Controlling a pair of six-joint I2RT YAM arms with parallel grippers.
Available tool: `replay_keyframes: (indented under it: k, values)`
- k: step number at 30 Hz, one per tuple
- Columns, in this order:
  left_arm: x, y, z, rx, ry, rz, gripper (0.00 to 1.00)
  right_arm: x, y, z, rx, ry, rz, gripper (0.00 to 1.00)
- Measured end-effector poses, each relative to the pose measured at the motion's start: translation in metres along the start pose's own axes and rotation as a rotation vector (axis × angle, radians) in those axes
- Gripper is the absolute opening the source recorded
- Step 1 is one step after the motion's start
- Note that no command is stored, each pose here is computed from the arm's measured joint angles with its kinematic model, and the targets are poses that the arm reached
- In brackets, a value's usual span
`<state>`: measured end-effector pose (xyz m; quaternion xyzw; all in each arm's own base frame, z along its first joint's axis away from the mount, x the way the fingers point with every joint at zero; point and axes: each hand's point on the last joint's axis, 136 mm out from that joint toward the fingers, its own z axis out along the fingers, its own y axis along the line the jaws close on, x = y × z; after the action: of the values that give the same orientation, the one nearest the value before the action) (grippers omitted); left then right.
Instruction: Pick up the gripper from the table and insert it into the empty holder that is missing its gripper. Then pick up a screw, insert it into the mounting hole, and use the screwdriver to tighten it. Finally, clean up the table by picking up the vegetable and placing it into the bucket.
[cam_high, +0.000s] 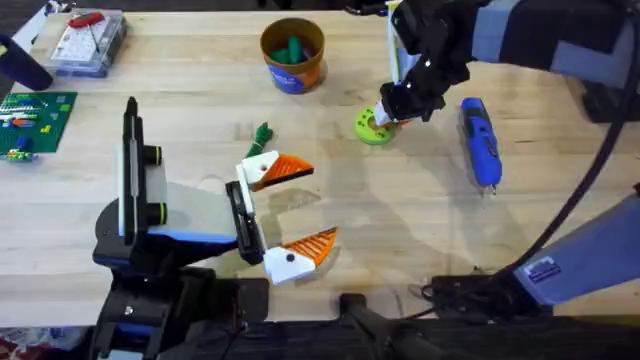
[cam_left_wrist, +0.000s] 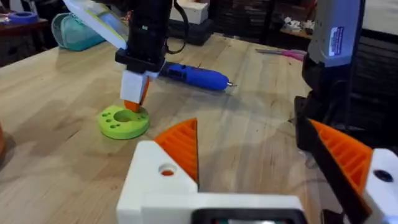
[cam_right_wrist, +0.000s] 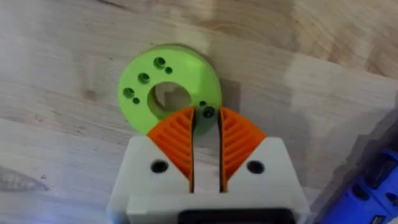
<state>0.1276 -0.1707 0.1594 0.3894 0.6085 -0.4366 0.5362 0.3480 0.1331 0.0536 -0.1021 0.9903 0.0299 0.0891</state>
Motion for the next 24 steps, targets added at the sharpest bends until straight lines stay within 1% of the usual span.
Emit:
replay_keyframes:
  k: [3,10,24]
  values:
    - [0.0000,0.0000,0.0000,0.000,0.000,0.000,0.992,0.0002,-0.0001,0.0000,0.000,0.001,-0.007,0.187]
    - [0.0000,0.0000,0.0000,0.000,0.000,0.000,0.992,0.0003,-0.0002,-0.0002,0.001,0.001,-0.013,0.205]
    - [0.0000,0.0000,0.0000,0.000,0.000,0.000,0.992,-0.0039,-0.0002,-0.0027,0.003,-0.010,-0.037,0.207]
